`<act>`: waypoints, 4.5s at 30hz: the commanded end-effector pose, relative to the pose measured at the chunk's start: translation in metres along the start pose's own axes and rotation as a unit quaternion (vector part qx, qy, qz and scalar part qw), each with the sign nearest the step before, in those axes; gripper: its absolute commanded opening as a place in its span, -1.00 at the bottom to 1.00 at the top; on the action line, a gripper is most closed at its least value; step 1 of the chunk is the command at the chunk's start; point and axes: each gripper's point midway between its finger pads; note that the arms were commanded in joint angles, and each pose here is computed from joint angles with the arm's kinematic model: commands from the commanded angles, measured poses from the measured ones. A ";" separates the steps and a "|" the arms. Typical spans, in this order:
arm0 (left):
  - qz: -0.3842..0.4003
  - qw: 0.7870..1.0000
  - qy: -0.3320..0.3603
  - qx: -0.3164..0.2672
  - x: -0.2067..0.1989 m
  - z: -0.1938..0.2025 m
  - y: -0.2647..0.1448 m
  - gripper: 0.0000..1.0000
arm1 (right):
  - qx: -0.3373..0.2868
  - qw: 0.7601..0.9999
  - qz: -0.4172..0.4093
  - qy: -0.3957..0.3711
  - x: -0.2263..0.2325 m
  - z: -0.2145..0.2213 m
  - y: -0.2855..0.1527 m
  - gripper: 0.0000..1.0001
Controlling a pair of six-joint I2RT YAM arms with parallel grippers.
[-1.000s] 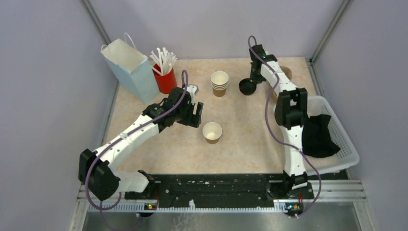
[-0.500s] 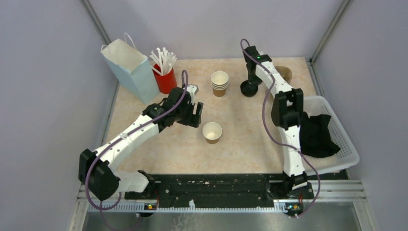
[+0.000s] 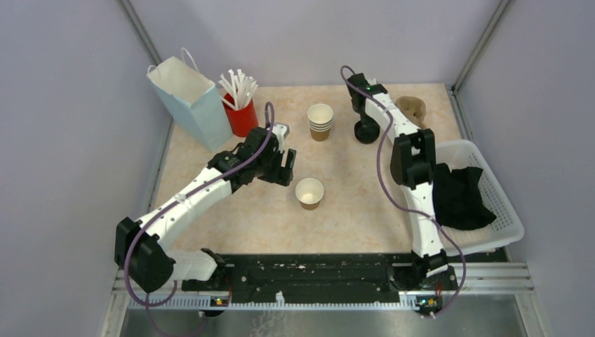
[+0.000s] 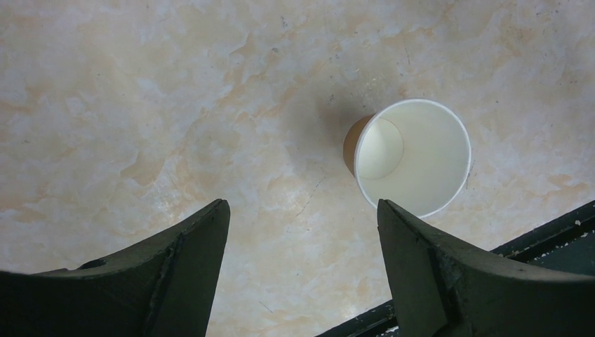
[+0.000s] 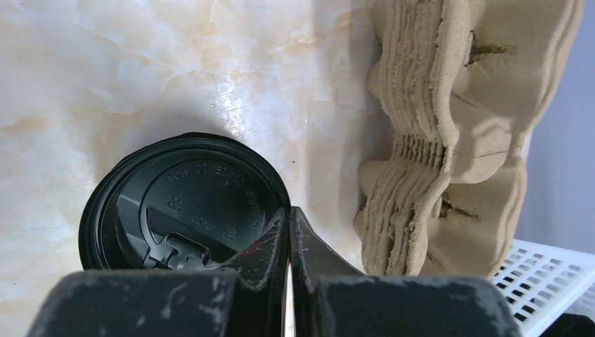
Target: Pack the takeout coffee
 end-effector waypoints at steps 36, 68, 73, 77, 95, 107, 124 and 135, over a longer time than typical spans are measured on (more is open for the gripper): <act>0.000 1.000 0.018 -0.023 0.001 -0.019 -0.005 0.70 | -0.058 0.997 -0.047 0.034 -0.011 -0.039 -0.050 -1.00; 0.006 1.000 0.020 -0.017 0.000 -0.017 -0.002 0.72 | 0.023 0.937 -0.263 0.231 -0.003 -0.023 -0.022 -1.00; 0.008 1.000 0.021 -0.013 0.000 -0.015 0.000 0.72 | 0.031 0.927 -0.285 0.243 -0.002 -0.016 -0.015 -1.00; 0.009 1.000 0.022 -0.014 -0.001 -0.016 0.000 0.72 | 0.026 0.925 -0.290 0.243 -0.001 -0.018 -0.016 -1.00; 0.012 0.999 0.025 -0.014 -0.002 -0.020 0.003 0.72 | -0.031 0.940 -0.334 0.069 0.045 -0.043 -0.070 -0.03; 0.007 1.000 0.026 -0.013 0.000 -0.019 0.002 0.74 | 0.007 0.928 -0.367 0.064 0.075 -0.033 -0.054 -0.21; 0.006 1.000 0.025 -0.009 0.001 -0.017 0.003 0.74 | 0.041 0.907 -0.408 0.099 0.084 -0.017 -0.050 -0.47; 0.007 1.000 0.024 -0.008 0.002 -0.016 0.004 0.75 | 0.046 0.891 -0.433 0.133 0.081 -0.021 -0.054 -0.63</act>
Point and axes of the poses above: each gripper's point midway between its finger pads, its own y axis out along the fingers, its own x axis along the line the jaws close on, z = x × y, and after that the axes turned 4 degrees about y, right-handed
